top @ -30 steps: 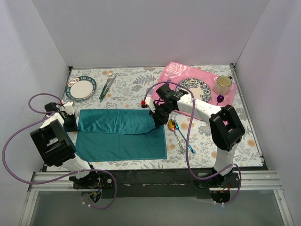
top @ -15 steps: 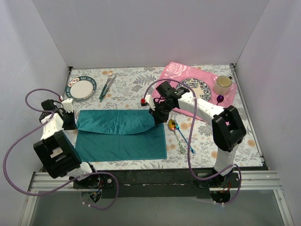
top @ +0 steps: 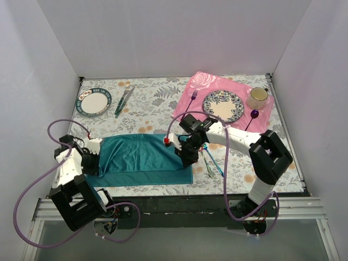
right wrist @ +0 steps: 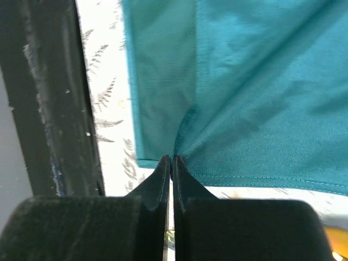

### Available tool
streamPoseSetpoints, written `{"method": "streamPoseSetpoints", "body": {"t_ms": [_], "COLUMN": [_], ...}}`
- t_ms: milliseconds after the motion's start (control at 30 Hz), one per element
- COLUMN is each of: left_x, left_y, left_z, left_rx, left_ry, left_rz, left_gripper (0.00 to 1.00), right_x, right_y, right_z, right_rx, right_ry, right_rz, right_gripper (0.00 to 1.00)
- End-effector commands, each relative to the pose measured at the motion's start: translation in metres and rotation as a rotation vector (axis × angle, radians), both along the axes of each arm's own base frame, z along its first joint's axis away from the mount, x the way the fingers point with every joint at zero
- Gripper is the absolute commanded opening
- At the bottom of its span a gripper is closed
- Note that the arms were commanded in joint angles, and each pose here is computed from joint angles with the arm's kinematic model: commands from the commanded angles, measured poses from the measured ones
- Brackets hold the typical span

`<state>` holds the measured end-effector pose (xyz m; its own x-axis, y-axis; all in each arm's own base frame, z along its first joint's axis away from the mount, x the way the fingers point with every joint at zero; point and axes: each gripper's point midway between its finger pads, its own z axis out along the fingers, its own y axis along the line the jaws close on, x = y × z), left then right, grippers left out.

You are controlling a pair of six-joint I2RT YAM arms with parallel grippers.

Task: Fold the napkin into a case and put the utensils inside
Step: Fold and flatten the napkin at the center of the board.

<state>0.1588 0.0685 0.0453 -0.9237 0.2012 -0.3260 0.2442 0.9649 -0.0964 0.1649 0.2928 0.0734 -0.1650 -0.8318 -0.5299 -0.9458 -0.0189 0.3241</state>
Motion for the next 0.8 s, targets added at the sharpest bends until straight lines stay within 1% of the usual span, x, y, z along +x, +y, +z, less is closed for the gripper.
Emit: {"method": "streamPoseSetpoints", "body": {"t_ms": [0, 133, 200, 433, 467, 500, 567, 633, 767], "left_x": [-0.014, -0.017, -0.020, -0.022, -0.021, -0.019, -0.017, -0.009, 0.011], "left_y": [0.003, 0.015, 0.025, 0.049, 0.050, 0.057, 0.063, 0.066, 0.071], "left_z": [-0.011, -0.021, -0.026, -0.038, -0.040, -0.040, -0.039, -0.038, -0.032], "left_rx": [0.037, 0.092, 0.136, 0.264, 0.268, 0.308, 0.333, 0.339, 0.309], "left_ry": [0.046, 0.086, 0.112, 0.134, 0.133, 0.128, 0.120, 0.097, 0.072], "left_rz": [-0.035, -0.019, -0.013, -0.010, -0.010, -0.004, 0.002, 0.016, 0.050], "left_gripper": [0.00, 0.00, 0.00, 0.00, 0.00, 0.00, 0.00, 0.00, 0.00], "right_x": [-0.015, -0.020, -0.014, -0.004, -0.003, -0.002, 0.003, 0.011, 0.035], "right_y": [0.007, 0.004, 0.002, -0.005, -0.007, -0.009, -0.011, -0.011, -0.010], "right_z": [-0.007, -0.026, -0.035, -0.051, -0.053, -0.055, -0.058, -0.060, -0.066], "right_rx": [0.019, -0.032, -0.070, -0.147, -0.161, -0.169, -0.179, -0.185, -0.205], "right_ry": [0.031, 0.033, 0.024, -0.005, -0.015, -0.018, -0.036, -0.052, -0.093], "right_rz": [0.030, 0.031, 0.012, -0.020, -0.022, -0.027, -0.044, -0.072, -0.115], "right_gripper": [0.01, 0.01, 0.01, 0.01, 0.01, 0.01, 0.01, 0.01, 0.01]}}
